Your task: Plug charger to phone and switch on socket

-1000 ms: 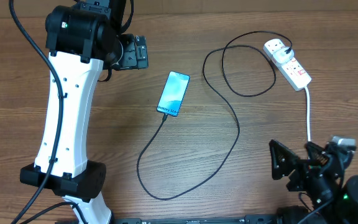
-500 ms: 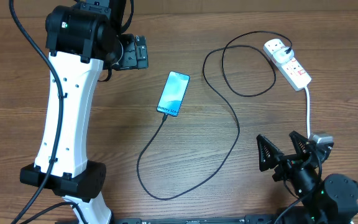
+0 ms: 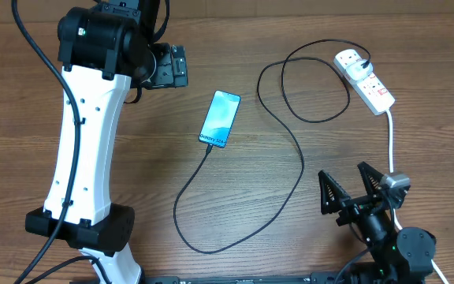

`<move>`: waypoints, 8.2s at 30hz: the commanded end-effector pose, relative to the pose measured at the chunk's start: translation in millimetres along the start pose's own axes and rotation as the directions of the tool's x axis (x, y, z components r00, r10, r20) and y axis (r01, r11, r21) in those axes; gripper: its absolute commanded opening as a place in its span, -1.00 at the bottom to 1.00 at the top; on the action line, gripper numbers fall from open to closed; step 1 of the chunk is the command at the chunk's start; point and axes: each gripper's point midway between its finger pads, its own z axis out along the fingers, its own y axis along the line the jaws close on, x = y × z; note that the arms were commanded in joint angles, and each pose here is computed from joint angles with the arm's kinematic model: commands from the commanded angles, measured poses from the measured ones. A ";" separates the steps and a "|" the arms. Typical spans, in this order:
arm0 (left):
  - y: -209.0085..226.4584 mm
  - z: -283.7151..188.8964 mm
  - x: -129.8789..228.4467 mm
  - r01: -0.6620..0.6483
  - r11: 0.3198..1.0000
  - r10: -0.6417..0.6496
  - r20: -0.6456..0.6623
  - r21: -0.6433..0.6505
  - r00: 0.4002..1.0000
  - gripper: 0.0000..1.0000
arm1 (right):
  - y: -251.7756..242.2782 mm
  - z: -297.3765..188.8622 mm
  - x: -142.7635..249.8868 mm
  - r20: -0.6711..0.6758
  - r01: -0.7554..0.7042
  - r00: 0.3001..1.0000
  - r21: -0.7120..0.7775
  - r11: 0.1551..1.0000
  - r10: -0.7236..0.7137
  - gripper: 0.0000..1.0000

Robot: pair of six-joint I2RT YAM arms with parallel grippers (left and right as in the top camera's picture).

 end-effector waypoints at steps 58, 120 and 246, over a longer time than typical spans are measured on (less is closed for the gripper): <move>3.9 2.8 -0.8 0.017 1.000 -0.017 -0.001 -0.019 1.000 1.00 | -41.5 21.9 22.9 0.074 0.321 0.939 0.156 0.934 -0.336 1.00; 3.9 2.8 -0.9 0.017 1.000 -0.017 -0.001 -0.020 1.000 1.00 | -44.8 21.3 21.3 0.076 0.319 0.939 0.177 0.931 -0.336 1.00; 66.8 -37.5 184.3 -0.252 0.952 0.152 0.450 0.172 0.880 0.99 | -44.7 21.3 21.2 0.077 0.319 0.939 0.177 0.931 -0.336 1.00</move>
